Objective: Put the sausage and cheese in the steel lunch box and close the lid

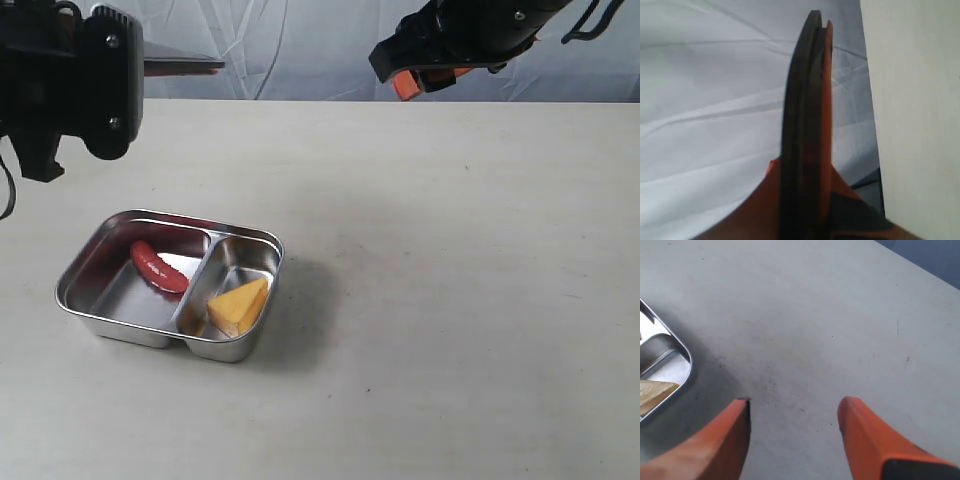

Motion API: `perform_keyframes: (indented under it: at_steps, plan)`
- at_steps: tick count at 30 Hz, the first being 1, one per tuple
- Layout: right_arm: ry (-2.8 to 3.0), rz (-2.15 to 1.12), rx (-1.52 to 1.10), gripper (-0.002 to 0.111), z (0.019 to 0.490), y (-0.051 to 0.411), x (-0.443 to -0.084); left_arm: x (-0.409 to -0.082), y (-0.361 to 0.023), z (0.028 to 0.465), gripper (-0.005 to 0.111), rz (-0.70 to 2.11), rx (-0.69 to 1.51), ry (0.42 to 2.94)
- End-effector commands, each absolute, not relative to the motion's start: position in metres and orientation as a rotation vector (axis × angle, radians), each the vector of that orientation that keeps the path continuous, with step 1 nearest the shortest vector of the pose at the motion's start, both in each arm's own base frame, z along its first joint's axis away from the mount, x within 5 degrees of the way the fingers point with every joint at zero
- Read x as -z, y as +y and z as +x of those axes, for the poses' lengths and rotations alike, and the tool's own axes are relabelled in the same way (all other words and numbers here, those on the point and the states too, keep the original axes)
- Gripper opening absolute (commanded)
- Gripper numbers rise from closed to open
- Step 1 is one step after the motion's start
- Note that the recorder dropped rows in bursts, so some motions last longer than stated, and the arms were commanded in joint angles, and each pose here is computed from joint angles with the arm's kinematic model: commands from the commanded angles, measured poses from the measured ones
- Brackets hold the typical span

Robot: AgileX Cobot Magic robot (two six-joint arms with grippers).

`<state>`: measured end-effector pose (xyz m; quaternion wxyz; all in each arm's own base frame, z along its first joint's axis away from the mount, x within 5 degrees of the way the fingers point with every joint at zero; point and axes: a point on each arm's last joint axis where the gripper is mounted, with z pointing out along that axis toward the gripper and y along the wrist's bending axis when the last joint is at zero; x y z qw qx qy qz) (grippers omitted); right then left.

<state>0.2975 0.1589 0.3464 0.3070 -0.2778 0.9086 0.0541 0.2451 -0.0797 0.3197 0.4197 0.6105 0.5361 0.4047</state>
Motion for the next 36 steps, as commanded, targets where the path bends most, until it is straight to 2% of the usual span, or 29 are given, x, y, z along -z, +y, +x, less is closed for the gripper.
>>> perform_keyframes:
  at_steps: [1,5,9,13,18,31,36]
  plan:
    - [2.39,-0.724,-0.146,0.053,0.297,0.157,-0.351,-0.314,-0.083,0.244,0.0,1.381,-1.222,1.383]
    - [2.392,-0.724,-0.146,0.053,0.297,0.157,-0.351,-0.306,-0.104,0.234,0.0,1.182,-1.057,1.483]
    - [2.392,-0.724,-0.146,0.053,0.297,0.157,-0.351,-0.286,-0.115,0.227,0.0,1.094,-1.107,1.545]
    - [2.392,-0.724,-0.146,0.053,0.297,0.157,-0.351,-0.259,-0.129,0.217,0.0,1.141,-1.07,1.561]
    - [2.394,-0.725,-0.145,0.053,0.297,0.157,-0.351,-0.234,-0.131,0.209,0.0,1.081,-1.117,1.607]
    - [2.396,-0.725,-0.145,0.053,0.297,0.157,-0.35,-0.184,-0.162,0.202,0.0,1.366,-1.123,1.564]
    - [2.4,-0.726,-0.144,0.053,0.297,0.157,-0.35,-0.174,-0.164,0.203,0.0,1.384,-1.126,1.579]
